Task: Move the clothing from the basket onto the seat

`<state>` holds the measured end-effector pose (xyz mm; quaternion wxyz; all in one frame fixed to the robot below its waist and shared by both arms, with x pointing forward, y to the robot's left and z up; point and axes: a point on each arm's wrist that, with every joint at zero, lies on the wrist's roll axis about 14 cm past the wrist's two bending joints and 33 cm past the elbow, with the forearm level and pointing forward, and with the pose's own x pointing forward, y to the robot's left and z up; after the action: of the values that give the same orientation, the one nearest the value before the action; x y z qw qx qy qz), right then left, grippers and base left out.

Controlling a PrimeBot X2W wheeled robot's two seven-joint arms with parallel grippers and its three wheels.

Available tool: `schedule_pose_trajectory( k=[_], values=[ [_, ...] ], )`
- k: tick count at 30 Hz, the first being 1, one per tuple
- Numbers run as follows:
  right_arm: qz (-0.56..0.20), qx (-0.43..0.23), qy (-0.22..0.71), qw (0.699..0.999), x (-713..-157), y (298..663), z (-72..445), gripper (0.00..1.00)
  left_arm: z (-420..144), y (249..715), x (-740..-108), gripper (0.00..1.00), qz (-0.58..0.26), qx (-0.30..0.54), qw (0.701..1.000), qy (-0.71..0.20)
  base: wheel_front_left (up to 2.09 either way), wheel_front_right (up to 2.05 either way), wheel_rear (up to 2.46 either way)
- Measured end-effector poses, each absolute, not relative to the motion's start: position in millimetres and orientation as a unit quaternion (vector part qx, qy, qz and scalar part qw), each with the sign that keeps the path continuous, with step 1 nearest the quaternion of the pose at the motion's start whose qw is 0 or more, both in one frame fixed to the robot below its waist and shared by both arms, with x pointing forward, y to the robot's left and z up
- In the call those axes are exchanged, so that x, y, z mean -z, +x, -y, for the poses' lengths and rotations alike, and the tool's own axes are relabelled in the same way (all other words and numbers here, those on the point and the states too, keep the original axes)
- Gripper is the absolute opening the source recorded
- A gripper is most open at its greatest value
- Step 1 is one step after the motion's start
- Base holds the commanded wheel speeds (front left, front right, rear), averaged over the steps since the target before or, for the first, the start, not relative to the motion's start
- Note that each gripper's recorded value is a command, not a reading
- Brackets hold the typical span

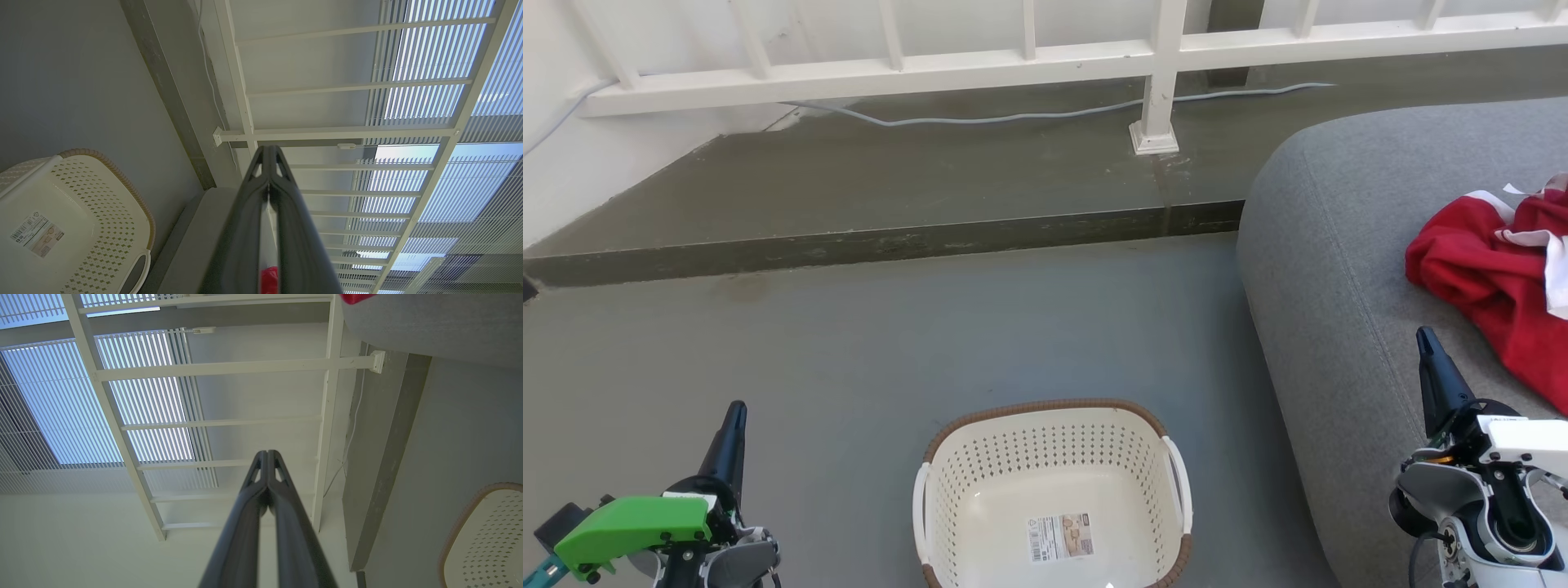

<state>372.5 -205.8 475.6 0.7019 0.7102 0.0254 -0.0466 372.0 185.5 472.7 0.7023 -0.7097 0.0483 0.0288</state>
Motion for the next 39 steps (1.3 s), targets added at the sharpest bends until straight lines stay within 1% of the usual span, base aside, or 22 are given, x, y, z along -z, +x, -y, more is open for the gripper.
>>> schedule_pose_trajectory(
  k=[39],
  values=[
    [-0.025,0.046,0.710,0.702,-475.7,372.5,205.8,0.00,-185.1,372.0,-472.4,0.00,-0.049,-0.028,0.701,-0.711,0.00,0.00,0.00]
  ],
)
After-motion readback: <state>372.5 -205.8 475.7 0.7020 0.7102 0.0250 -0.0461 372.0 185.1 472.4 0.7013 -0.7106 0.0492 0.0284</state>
